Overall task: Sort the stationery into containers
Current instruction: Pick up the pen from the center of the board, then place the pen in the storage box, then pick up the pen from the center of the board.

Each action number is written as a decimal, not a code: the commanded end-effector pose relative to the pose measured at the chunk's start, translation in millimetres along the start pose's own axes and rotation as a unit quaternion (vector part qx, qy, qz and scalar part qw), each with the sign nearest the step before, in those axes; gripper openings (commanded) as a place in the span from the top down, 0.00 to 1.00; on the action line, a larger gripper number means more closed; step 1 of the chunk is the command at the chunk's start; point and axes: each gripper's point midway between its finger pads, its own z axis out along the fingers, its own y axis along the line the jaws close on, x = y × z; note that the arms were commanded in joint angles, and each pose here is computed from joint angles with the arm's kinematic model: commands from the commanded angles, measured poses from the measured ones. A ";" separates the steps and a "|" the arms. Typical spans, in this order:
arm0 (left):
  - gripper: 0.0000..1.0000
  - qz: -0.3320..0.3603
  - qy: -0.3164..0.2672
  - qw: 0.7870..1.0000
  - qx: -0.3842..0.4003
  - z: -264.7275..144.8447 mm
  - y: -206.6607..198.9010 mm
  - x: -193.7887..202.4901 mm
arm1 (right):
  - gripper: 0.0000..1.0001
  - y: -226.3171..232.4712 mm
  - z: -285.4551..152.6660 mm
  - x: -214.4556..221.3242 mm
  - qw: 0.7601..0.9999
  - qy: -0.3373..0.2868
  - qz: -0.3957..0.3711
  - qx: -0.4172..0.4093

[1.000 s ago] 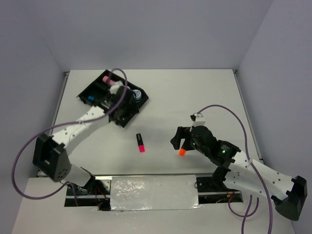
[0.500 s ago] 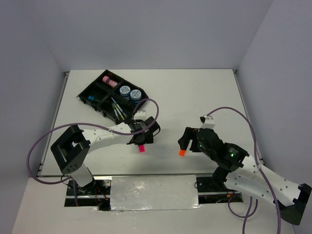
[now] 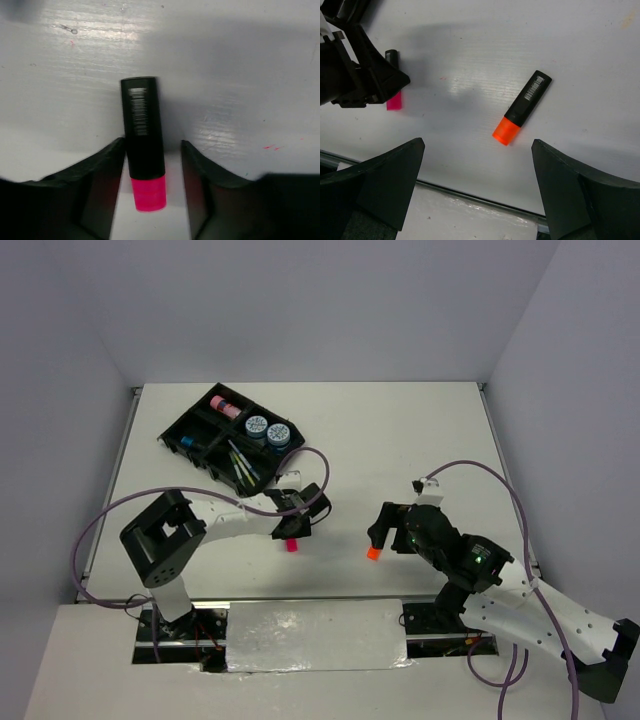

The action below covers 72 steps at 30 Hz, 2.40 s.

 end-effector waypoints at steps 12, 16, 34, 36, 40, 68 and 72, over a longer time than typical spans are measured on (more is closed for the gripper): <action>1.00 -0.069 -0.057 0.996 0.004 -45.0 47.5 -102.8 | 0.04 9.0 -1.7 -14.9 1.000 -0.021 0.001 -0.013; 1.00 -0.140 -0.115 0.983 -0.017 -66.5 100.4 -186.9 | 0.04 11.7 2.3 -11.4 1.000 -0.014 -0.006 -0.017; 0.44 -0.285 -0.084 0.946 -0.131 43.1 228.9 -306.1 | 0.04 20.8 21.3 -1.1 0.999 0.017 -0.040 -0.018; 0.20 -0.291 -0.090 0.945 -0.121 43.9 226.2 -308.2 | 0.04 19.6 24.3 1.2 0.999 0.024 -0.039 -0.012; 0.05 -0.293 -0.097 0.944 -0.112 33.1 223.9 -314.7 | 0.04 13.4 30.6 9.7 0.999 0.036 -0.024 0.008; 0.00 -0.128 -0.169 0.973 0.093 -150.0 163.2 -203.4 | 0.72 -41.0 105.6 97.3 0.974 0.138 0.061 0.167; 0.01 -0.102 -0.143 0.958 0.228 -147.4 105.6 -183.0 | 0.91 12.9 103.2 71.7 0.994 0.091 0.004 0.064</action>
